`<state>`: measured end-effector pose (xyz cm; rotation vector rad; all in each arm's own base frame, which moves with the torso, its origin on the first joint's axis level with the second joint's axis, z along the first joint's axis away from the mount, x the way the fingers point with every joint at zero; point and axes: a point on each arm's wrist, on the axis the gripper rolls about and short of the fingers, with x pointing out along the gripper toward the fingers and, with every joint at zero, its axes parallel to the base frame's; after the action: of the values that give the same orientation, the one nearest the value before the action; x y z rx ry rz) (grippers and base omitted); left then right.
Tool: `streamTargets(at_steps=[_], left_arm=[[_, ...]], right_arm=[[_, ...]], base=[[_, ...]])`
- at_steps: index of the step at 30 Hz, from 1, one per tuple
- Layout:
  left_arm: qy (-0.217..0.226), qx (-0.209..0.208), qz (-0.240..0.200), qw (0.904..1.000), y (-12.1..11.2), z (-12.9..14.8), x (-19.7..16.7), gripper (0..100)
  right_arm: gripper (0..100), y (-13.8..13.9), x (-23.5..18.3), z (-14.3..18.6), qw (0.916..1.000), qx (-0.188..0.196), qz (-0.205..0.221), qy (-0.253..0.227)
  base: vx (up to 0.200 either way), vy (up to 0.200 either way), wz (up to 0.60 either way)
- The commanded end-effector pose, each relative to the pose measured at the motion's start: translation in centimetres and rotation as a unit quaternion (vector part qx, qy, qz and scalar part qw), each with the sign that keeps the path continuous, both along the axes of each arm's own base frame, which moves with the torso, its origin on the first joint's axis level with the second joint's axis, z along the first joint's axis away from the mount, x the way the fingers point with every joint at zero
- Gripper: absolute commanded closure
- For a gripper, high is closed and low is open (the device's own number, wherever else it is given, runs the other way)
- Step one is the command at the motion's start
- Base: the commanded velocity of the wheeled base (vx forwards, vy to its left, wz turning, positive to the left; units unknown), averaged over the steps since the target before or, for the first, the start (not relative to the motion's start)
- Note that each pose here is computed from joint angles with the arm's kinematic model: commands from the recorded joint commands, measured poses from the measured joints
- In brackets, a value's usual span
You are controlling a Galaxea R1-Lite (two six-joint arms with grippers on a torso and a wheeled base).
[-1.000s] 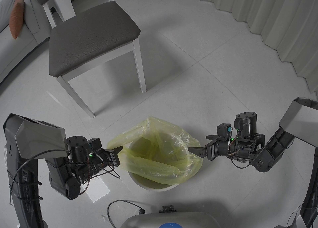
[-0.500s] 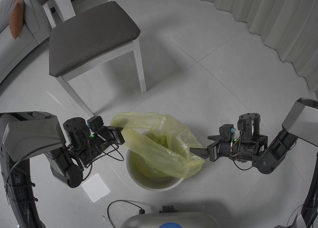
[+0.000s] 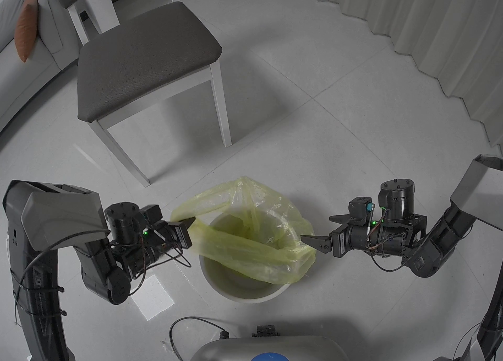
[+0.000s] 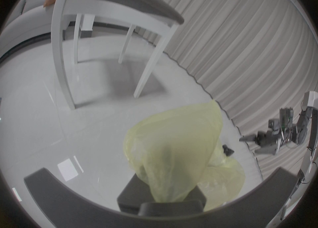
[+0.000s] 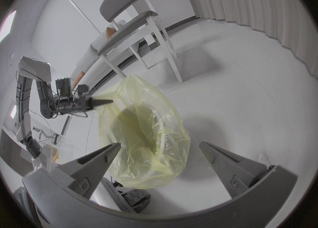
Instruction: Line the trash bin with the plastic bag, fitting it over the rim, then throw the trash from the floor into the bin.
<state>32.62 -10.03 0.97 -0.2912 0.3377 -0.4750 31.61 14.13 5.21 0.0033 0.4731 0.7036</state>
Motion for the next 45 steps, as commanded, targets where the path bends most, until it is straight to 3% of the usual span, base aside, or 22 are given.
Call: streamTargets(at_steps=[1, 7, 18, 19, 25, 35, 45], left_arm=[[0.043, 0.013, -0.005, 0.999, 0.1, -2.7, -1.8, 100], [0.074, 0.017, 0.0, 0.9971, 0.9, -2.9, -3.3, 100], [0.079, 0.01, 0.001, 0.9968, 0.8, -2.8, -3.5, 100], [0.078, 0.01, 0.001, 0.9969, 0.8, -2.7, -3.6, 0], [0.063, 0.008, -0.005, 0.998, 0.8, -1.0, -4.5, 0], [0.082, 0.017, -0.01, 0.9965, 1.7, 0.0, -7.2, 0], [0.075, 0.035, -0.011, 0.9965, 2.0, 0.0, -7.3, 0]], right_arm=[[0, 0.0, -0.1, 0.0, 1.0, -0.001, 0.001, 0.0], [0, 0.2, -0.2, -0.1, 1.0, -0.004, 0.006, 0.001], [0, 1.5, -1.0, 0.6, 0.9996, 0.002, 0.027, -0.011], [0, 1.5, -1.0, 0.7, 0.9995, 0.003, 0.027, -0.013], [0, 2.2, -1.6, 1.2, 0.999, 0.006, 0.04, -0.018], [0, 4.0, -2.7, 1.1, 0.9973, 0.005, 0.071, -0.017], [0, 4.1, -2.9, 1.5, 0.997, 0.007, 0.074, -0.022]], base=[[0.0, 0.0, 0.0], [0.0, 0.0, 0.0], [0.0, 0.0, 0.0], [0.0, 0.0, 0.0], [0.0, 0.0, 0.0], [0.0, 0.0, 0.0], [-0.2, 0.0, 0.0]])
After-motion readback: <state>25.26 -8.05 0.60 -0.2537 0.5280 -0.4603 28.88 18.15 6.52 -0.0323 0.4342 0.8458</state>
